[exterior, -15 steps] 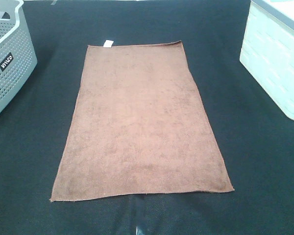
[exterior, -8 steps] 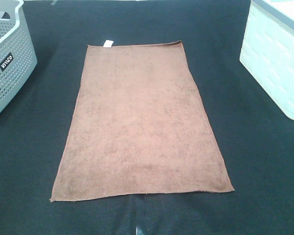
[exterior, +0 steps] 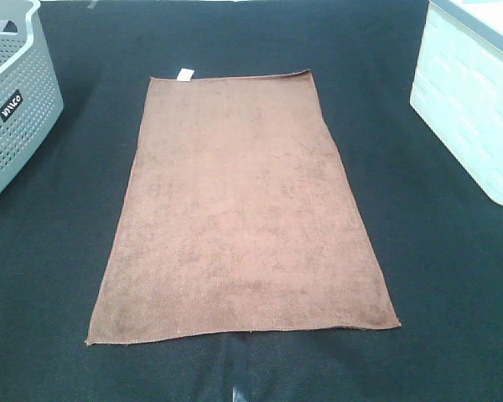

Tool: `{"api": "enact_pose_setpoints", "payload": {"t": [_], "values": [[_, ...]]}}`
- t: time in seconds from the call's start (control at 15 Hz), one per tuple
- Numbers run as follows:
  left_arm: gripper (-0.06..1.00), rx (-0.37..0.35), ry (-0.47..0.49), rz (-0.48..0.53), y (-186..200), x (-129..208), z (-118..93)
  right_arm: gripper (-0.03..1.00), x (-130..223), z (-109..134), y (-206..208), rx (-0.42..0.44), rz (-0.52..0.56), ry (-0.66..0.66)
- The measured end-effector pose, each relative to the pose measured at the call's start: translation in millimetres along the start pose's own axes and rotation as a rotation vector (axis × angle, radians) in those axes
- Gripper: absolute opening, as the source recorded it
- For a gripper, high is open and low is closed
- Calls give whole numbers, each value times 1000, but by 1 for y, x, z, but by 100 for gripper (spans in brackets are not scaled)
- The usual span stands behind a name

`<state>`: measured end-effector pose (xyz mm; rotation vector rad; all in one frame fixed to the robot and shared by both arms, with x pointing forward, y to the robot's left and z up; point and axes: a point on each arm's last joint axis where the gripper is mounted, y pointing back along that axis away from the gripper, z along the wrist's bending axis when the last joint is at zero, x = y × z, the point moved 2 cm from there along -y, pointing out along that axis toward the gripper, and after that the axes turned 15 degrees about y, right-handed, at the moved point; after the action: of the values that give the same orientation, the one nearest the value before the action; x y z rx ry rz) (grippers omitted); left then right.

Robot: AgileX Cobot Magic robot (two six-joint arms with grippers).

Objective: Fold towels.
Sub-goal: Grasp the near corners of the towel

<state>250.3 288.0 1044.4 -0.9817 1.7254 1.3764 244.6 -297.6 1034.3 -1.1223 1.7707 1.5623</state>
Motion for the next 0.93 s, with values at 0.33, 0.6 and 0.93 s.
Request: {"api": "enact_pose_setpoints", "payload": {"t": [0.33, 0.6, 0.93], "values": [[74, 4, 22, -29, 2, -4, -1, 90, 0, 0, 0, 0, 1, 0], [74, 65, 197, -174, -11, -40, -7, 90, -24, -6, -14, -13, 54, -2], [74, 98, 450, -57, -79, -66, -8, 90, -83, -17, -62, -101, 257, -34]]}}
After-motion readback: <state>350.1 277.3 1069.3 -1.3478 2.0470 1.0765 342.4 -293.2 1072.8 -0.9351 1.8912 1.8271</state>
